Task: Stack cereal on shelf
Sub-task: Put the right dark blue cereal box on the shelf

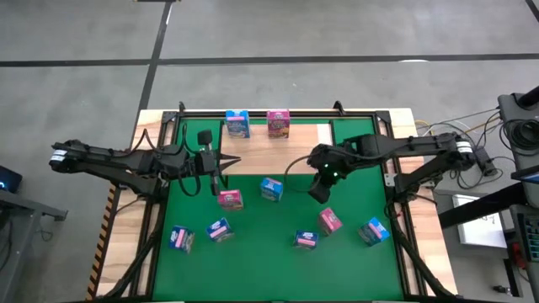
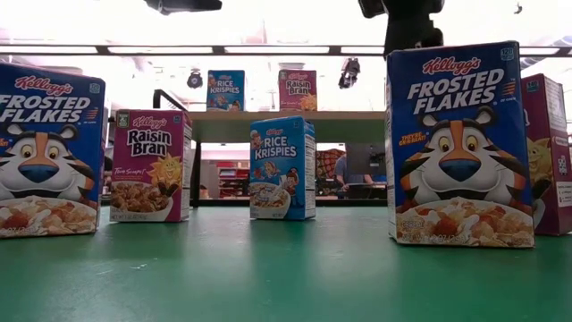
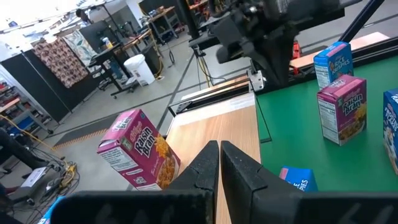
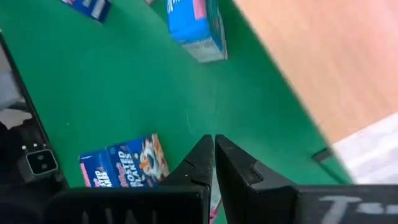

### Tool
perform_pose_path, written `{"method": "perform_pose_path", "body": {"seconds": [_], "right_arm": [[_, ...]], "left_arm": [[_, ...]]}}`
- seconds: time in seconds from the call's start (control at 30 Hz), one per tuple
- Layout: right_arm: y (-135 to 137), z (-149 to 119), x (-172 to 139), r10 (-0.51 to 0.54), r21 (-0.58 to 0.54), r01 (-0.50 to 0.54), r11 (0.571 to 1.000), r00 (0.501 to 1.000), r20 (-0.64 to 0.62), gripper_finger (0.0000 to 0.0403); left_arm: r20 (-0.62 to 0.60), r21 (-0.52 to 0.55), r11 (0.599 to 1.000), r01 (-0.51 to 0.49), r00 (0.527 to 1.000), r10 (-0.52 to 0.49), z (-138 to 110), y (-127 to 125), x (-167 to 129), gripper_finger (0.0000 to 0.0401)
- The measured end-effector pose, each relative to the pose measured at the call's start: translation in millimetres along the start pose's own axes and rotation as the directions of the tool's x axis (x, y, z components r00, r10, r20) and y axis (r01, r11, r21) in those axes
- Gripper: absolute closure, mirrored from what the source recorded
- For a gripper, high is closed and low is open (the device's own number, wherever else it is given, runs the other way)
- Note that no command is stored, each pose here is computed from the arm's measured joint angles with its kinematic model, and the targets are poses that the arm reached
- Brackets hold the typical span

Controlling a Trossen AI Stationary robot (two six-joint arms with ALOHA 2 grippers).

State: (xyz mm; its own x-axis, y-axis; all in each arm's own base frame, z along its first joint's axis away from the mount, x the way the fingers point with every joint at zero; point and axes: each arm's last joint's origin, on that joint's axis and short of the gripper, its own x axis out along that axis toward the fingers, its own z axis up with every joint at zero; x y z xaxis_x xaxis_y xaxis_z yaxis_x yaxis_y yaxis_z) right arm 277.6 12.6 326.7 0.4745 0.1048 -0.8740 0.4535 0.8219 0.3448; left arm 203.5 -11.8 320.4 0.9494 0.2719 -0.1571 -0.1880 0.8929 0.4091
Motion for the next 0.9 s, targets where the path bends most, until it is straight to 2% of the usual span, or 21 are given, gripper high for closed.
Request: {"method": "perform_pose_path", "body": {"seconds": [0.13,0.27,0.4,0.57,0.77,0.9], "right_arm": [[13,-4,12,0.017,0.04,-0.014,0.999,0.998,-0.059,0.0394],[30,-11,25,0.03,0.018,-0.029,0.999,0.993,-0.116,0.0394],[53,-22,35,0.03,-0.1,-0.045,0.994,0.988,-0.149,0.0394],[83,-42,46,-0.027,-0.272,-0.006,0.962,0.993,-0.119,0.0394],[104,-65,56,-0.085,-0.32,0.055,0.946,0.993,-0.082,0.0393],[111,-75,63,-0.113,-0.336,0.086,0.938,0.992,-0.062,0.0376]], "left_arm": [[0.0,0.0,1.0,0.0,1.0,0.0,0,0,0,0.0401],[-0.001,-0.004,1.0,0.0,1.0,0.0,0,0,0,0.0401],[-0.001,-0.004,1.0,0.0,1.0,0.0,0,0,0,0.0401],[-0.001,-0.004,1.0,0.0,1.0,0.0,0,0,0,0.0401],[-0.001,-0.004,1.0,0.0,1.0,0.0,0,0,0,0.0401],[0.001,-0.005,1.0,0.0,1.0,0.0,0,0,0,0.0401]]}}
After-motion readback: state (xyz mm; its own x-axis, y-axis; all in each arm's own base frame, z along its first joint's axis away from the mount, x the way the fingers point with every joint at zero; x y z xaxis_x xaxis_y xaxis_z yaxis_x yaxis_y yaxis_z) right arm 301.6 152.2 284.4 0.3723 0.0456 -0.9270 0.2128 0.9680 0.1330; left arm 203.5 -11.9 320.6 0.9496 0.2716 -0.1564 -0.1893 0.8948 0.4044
